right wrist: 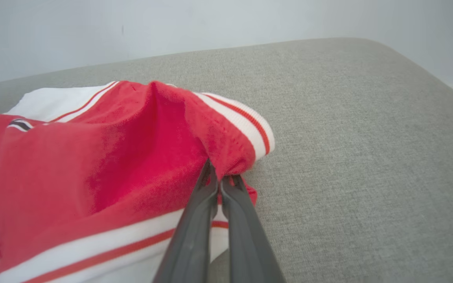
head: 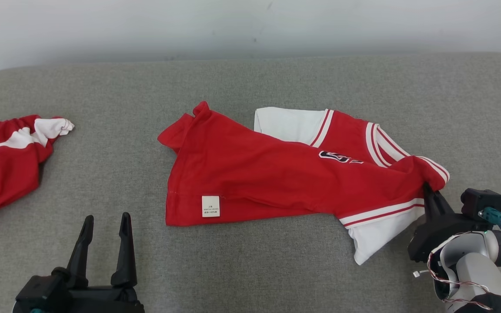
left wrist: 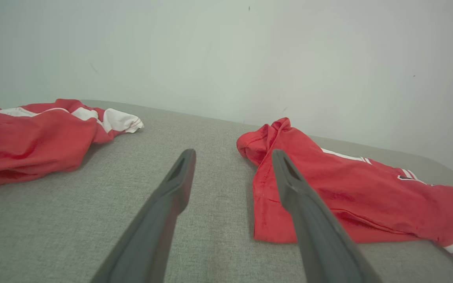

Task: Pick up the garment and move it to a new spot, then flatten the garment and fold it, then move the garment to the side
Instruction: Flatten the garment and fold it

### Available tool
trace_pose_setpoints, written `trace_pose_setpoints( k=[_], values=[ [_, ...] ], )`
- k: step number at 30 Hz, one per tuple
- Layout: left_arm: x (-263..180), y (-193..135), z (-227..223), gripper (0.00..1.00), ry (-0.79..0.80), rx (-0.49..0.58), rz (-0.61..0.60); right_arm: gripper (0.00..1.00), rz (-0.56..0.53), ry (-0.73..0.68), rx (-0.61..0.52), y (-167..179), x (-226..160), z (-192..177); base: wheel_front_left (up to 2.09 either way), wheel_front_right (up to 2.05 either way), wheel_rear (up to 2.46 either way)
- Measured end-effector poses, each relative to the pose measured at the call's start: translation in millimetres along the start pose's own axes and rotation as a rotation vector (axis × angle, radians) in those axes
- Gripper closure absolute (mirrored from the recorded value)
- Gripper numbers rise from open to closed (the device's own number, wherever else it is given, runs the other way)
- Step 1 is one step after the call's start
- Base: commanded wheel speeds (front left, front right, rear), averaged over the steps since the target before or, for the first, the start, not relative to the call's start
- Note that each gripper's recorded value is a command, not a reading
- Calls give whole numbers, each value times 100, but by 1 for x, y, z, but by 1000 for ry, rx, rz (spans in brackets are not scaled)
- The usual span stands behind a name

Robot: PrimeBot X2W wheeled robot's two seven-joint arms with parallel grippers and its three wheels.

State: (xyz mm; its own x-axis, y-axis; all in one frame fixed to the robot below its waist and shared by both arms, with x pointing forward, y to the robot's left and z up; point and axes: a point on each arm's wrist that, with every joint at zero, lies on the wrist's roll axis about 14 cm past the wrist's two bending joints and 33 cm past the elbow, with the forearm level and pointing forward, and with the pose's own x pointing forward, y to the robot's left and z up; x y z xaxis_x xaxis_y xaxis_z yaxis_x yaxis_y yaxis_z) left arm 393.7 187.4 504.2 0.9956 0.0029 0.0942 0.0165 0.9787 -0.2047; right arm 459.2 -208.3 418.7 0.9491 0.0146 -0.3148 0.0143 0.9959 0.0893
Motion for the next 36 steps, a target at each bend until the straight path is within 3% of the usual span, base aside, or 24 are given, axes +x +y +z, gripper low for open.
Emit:
trace_pose_setpoints(
  k=[11, 17, 21, 31, 36],
  values=[
    [-10, 2, 8, 0, -17, 1, 7, 100, 64, -193, -25, 26, -40, 73, 0, 0, 0],
    [-8, -4, 6, 0, -13, -8, -8, 100, 72, -203, -38, 33, -84, 100, 0, 0, 0],
    [-5, -6, 2, 0, -3, -12, -12, 100, 61, -184, -33, 29, -94, 104, 0, 0, 0],
    [15, -14, -8, 0, 10, -26, -38, 100, 4, -36, -102, 6, -18, 72, 0, 0, 0],
    [18, -8, -10, 0, 13, -20, -24, 100, 17, 8, -106, 11, 19, 63, 0, 0, 0]
  ],
)
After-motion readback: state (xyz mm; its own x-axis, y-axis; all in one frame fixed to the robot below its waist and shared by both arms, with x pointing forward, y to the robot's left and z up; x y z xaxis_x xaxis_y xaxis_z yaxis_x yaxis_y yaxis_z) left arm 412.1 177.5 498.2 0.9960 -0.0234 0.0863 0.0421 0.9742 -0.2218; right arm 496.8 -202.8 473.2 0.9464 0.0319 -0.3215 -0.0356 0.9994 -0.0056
